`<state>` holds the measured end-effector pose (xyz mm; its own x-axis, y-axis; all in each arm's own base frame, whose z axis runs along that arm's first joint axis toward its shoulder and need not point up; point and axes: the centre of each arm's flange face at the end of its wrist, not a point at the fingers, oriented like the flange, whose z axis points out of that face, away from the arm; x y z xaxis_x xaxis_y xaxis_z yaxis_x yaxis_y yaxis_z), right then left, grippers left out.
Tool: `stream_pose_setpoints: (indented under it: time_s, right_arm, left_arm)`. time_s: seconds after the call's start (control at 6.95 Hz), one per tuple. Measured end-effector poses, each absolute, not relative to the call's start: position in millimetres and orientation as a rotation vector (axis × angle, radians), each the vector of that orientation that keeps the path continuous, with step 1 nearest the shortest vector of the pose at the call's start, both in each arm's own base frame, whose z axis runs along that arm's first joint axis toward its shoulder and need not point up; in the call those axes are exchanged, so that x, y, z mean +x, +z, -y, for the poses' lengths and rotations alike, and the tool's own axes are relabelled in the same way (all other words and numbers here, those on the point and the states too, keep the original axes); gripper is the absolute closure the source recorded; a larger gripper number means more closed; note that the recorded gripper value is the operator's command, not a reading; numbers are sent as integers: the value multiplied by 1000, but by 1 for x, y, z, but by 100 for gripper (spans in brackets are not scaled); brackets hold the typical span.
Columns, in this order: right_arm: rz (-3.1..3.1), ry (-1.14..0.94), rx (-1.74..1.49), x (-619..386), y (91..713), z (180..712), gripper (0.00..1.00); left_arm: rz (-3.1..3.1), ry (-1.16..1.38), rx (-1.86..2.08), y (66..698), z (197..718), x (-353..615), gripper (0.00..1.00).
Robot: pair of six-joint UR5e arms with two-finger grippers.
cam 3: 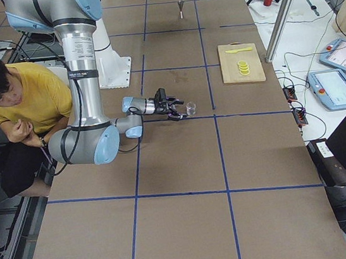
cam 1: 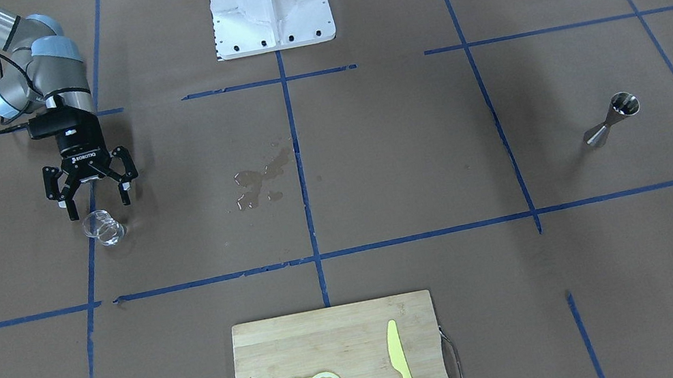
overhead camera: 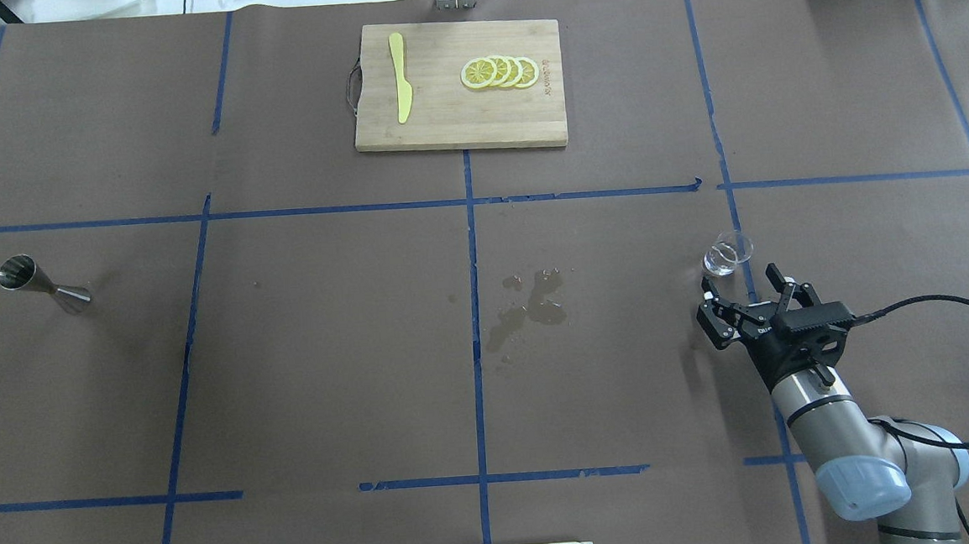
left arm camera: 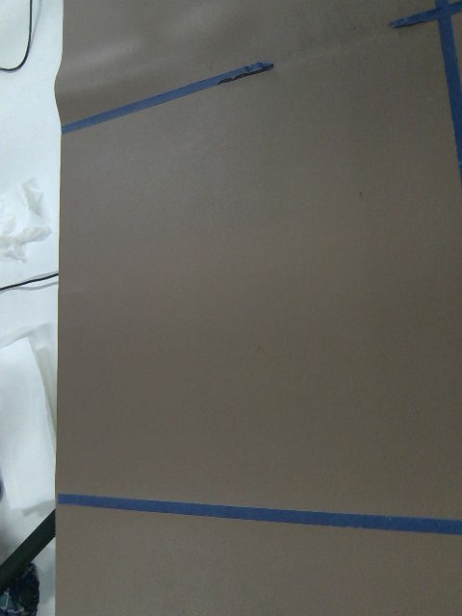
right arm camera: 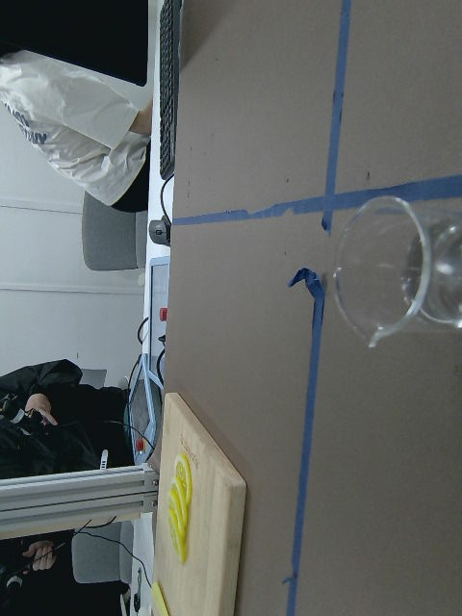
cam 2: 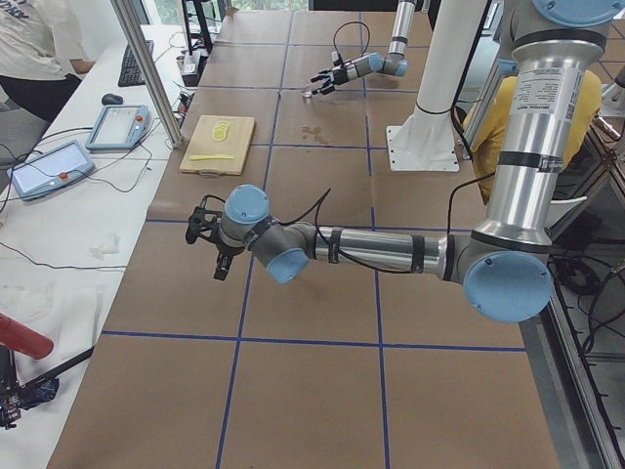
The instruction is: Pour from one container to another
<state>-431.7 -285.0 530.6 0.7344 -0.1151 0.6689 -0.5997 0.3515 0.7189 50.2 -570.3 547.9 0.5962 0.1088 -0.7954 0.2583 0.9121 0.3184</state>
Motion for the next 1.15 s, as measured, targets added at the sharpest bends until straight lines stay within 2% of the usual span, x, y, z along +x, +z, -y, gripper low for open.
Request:
stream_pose_setpoints:
  time_s: [0.43, 1.15]
  right_arm:
    - [734, 314, 1185, -403, 537, 254, 0]
    - [770, 245, 1116, -267, 632, 242, 0]
  left_arm:
    - [-935, -90, 428, 548, 570, 50, 0]
    - [-938, -87, 432, 546, 569, 50, 0]
